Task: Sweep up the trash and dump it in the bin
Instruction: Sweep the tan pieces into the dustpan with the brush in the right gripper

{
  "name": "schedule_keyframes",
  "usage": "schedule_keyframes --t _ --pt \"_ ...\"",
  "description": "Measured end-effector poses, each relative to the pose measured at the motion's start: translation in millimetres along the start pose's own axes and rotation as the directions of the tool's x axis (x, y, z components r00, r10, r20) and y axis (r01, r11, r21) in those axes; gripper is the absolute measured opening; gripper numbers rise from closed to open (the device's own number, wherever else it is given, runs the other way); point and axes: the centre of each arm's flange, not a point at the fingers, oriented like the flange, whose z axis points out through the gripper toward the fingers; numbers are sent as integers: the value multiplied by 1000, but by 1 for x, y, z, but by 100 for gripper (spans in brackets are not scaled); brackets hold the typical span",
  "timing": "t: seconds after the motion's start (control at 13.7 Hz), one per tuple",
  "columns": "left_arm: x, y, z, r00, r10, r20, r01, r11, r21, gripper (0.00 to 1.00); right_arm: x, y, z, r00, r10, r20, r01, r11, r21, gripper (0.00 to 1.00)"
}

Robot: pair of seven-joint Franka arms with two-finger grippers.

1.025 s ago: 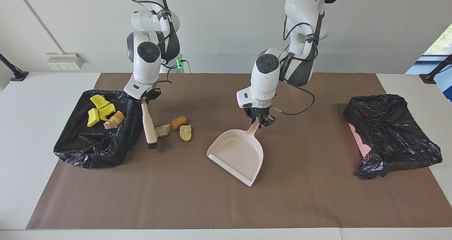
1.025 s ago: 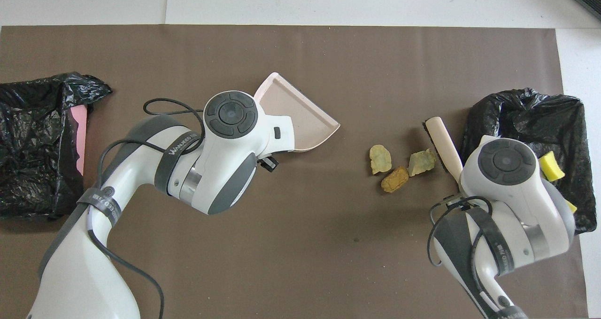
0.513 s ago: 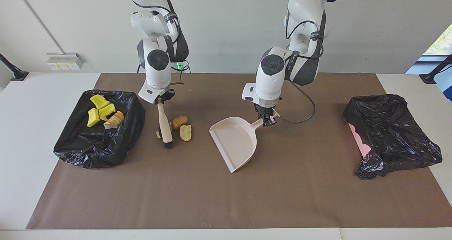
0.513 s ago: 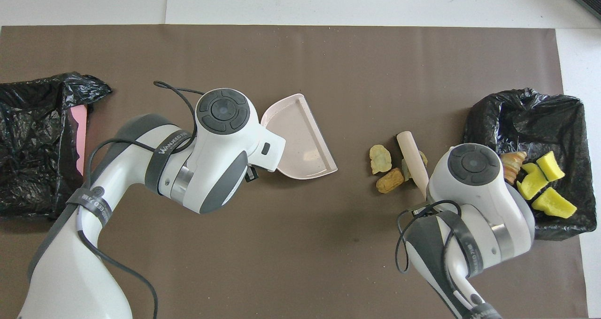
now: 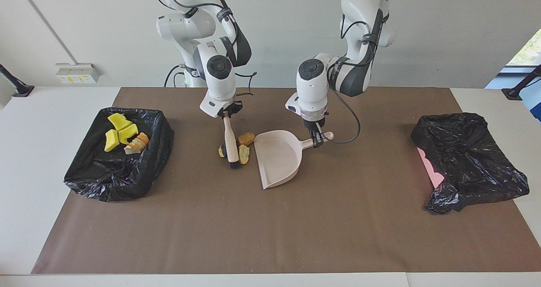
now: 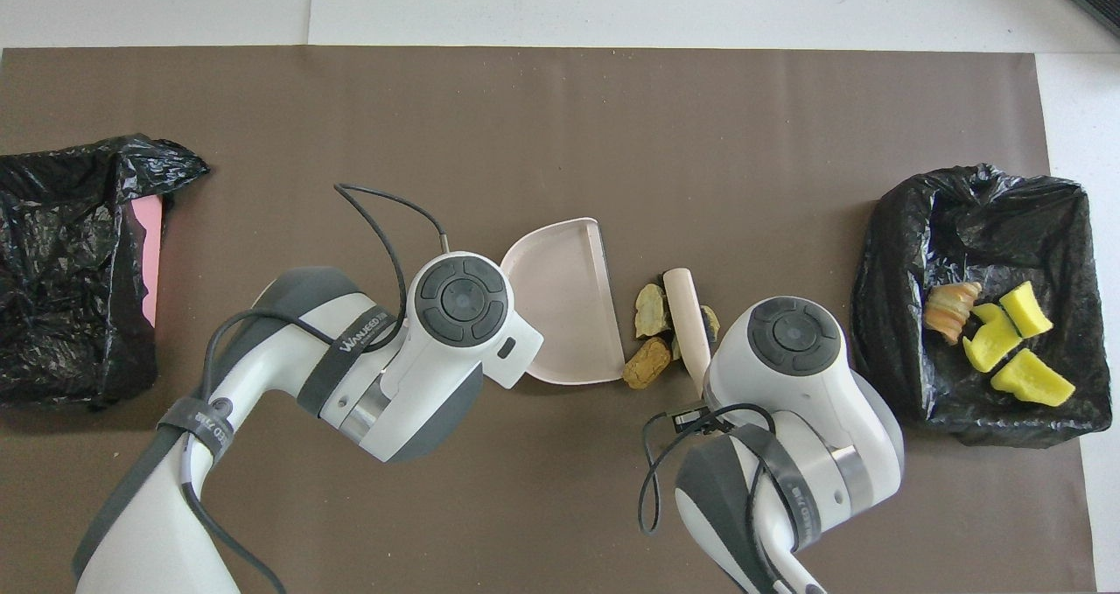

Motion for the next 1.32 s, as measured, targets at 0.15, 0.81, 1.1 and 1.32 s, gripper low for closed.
schedule_keyframes --t 0.15,0.81,1.1,1.32 --pt "-5 14 6 1000 14 9 -14 1000 -11 33 6 -4 -12 1000 -4 -4 4 1000 9 26" --pt "-11 34 5 999 40 15 -39 999 -19 33 7 48 -19 996 -11 85 22 992 -123 26" --pt "-11 35 6 999 40 16 -39 999 -21 33 0 -3 -1 996 -44 74 44 999 0 26" --pt "-14 36 9 999 37 20 -37 999 -26 33 1 -50 6 997 -59 48 53 990 127 26"
